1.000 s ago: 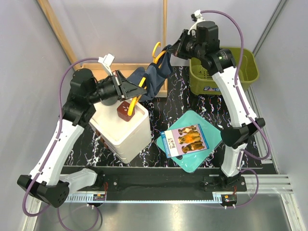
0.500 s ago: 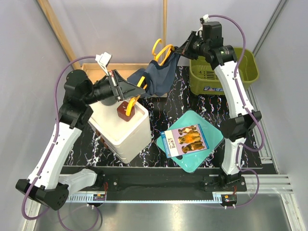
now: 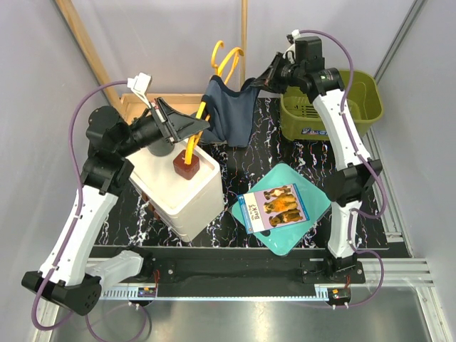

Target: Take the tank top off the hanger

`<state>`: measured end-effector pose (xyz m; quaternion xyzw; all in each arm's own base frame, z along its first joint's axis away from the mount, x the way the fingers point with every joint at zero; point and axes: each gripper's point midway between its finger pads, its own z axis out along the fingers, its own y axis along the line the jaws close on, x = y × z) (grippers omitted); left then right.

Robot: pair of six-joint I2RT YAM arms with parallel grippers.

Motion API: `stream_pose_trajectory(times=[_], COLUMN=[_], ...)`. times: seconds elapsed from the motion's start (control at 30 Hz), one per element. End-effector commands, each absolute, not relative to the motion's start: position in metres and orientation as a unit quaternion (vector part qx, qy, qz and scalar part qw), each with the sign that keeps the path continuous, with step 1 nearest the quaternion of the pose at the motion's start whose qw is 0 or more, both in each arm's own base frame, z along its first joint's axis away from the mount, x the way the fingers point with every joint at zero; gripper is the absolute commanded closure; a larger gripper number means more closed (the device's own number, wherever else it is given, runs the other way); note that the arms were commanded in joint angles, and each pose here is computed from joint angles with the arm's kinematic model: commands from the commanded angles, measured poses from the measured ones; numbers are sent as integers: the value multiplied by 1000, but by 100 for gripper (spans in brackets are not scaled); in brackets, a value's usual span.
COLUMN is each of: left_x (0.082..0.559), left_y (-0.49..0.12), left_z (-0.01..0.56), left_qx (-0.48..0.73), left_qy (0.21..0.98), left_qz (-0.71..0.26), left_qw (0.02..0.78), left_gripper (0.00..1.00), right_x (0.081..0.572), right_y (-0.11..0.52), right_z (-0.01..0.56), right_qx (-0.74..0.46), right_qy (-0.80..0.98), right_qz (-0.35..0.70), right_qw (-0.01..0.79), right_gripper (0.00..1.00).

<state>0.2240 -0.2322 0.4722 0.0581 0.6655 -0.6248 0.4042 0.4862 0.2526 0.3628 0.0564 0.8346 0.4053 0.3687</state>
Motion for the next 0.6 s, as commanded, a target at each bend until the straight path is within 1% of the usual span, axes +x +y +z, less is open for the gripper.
stream_pose_trajectory(times=[0.0, 0.1, 0.13, 0.2, 0.23, 0.27, 0.3, 0.33, 0.47, 0.5, 0.57], left_x=[240, 261, 269, 283, 287, 293, 295, 301, 315, 317, 327], left_y=[-221, -214, -212, -203, -201, -199, -199, -201, -204, -205, -206], left_z=[515, 519, 513, 513, 513, 512, 513, 510, 510, 511, 514], left_qx=[39, -1, -20, -60, -71, -84, -86, -92, -107, -110, -120], left_qy=[620, 626, 636, 633, 630, 630, 628, 631, 631, 630, 623], left_qz=[-615, -592, -582, -567, -566, -561, -562, -562, -565, -566, -569], left_qw=[486, 507, 506, 524, 527, 530, 531, 527, 521, 521, 522], left_gripper=[100, 100, 100, 100, 100, 100, 100, 100, 100, 100, 100], right_x=[476, 471, 465, 457, 453, 451, 447, 441, 416, 406, 387], right_y=[279, 282, 279, 274, 271, 265, 263, 259, 245, 248, 250], right_z=[367, 363, 357, 352, 351, 352, 351, 350, 366, 364, 379], right_qx=[22, 11, 12, 5, 2, -6, -10, -12, -42, -55, -88], right_qy=[826, 832, 841, 854, 858, 863, 868, 873, 876, 880, 873], right_qz=[454, 455, 447, 427, 418, 396, 384, 372, 335, 329, 319], right_qw=[333, 319, 305, 298, 298, 314, 315, 314, 344, 339, 359], right_gripper=[96, 84, 69, 54, 39, 31, 26, 18, 12, 11, 9])
